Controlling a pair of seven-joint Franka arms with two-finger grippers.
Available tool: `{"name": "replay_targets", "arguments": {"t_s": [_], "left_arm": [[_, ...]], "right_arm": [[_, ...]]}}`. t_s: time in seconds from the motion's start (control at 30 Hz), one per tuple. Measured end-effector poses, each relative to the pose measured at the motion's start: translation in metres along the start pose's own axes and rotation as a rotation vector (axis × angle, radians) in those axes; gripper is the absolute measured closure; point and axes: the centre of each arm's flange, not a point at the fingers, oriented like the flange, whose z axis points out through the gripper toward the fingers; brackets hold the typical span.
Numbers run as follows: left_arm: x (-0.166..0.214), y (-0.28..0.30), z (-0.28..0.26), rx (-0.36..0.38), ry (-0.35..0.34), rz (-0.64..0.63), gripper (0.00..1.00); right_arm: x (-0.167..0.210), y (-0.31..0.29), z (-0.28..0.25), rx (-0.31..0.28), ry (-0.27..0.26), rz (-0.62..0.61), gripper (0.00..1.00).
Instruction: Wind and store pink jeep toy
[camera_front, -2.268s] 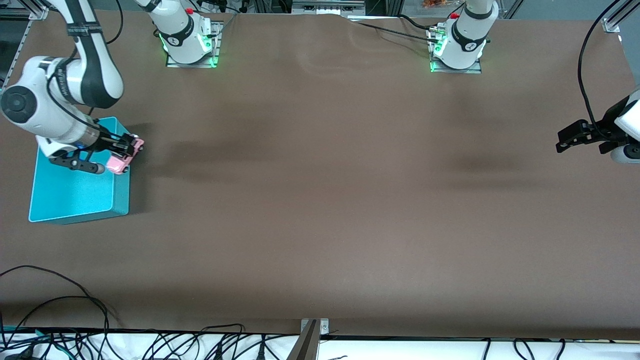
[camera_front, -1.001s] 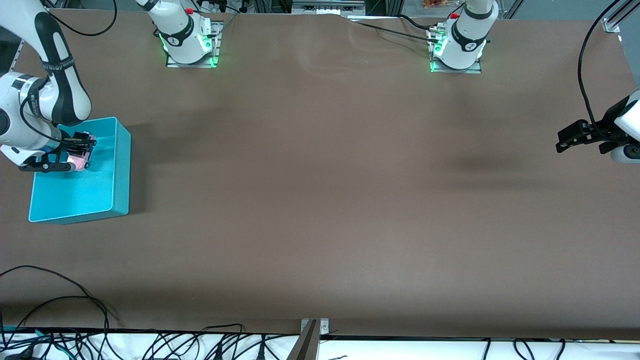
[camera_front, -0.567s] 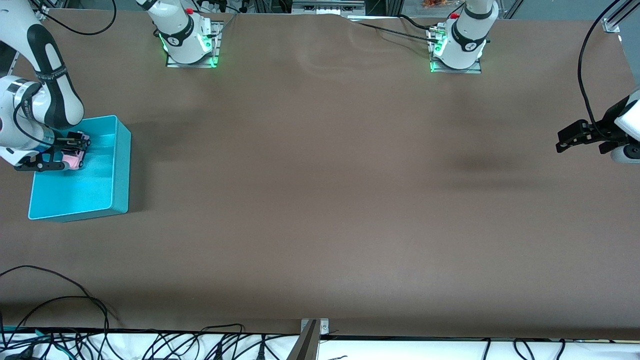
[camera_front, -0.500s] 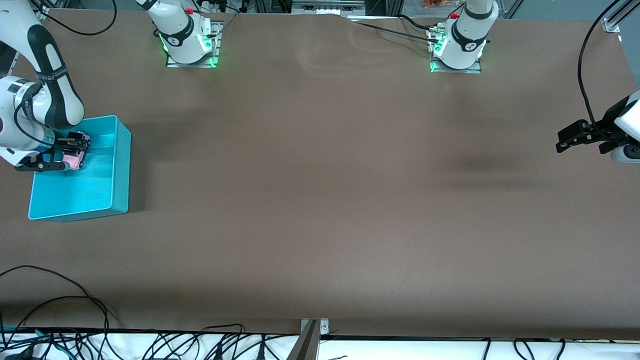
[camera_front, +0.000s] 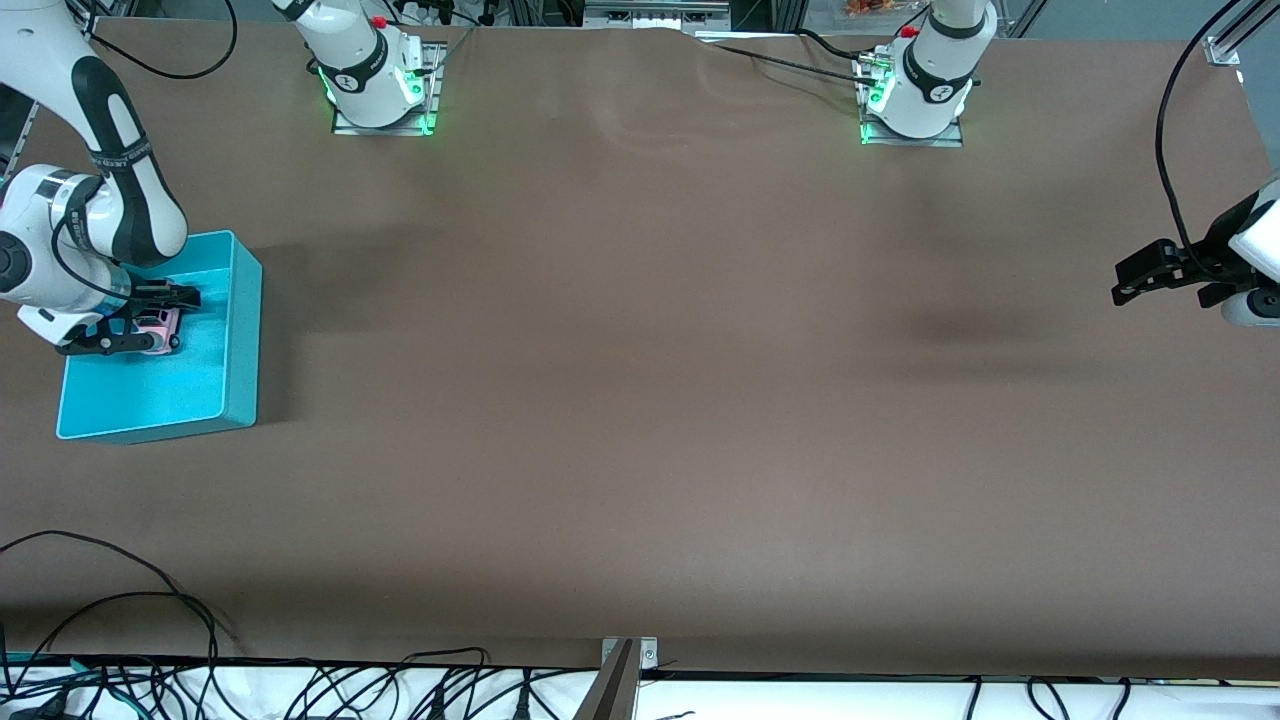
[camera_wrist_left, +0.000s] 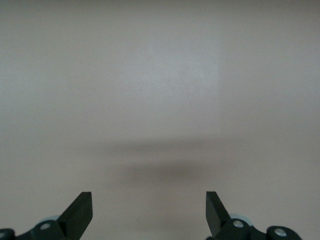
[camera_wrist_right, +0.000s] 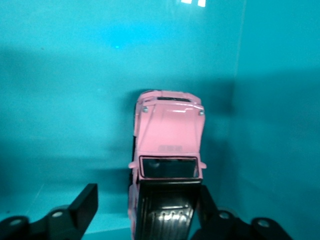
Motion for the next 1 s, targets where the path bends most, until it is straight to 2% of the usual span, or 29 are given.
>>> {"name": "replay_targets", "arguments": {"t_s": [0.13, 0.27, 0.47, 0.6, 0.8, 1.0], "left_arm": [[0.000, 0.000, 0.000, 0.000, 0.000, 0.000, 0.00], [0.000, 0.000, 0.000, 0.000, 0.000, 0.000, 0.00], [0.000, 0.000, 0.000, 0.000, 0.000, 0.000, 0.00], [0.000, 0.000, 0.000, 0.000, 0.000, 0.000, 0.00], [0.000, 0.000, 0.000, 0.000, 0.000, 0.000, 0.00], [0.000, 0.000, -0.001, 0.000, 0.003, 0.000, 0.00]], "right_arm": [[-0.002, 0.006, -0.027, -0.005, 0.008, 0.011, 0.00], [-0.005, 0.008, -0.063, 0.005, 0.047, 0.033, 0.00], [-0.008, -0.001, -0.113, 0.109, 0.139, 0.119, 0.00], [-0.016, -0.002, -0.144, 0.140, 0.177, 0.143, 0.00], [-0.028, -0.016, -0.186, 0.162, 0.198, 0.136, 0.00], [-0.033, -0.041, -0.231, 0.228, 0.177, 0.176, 0.00]]}}
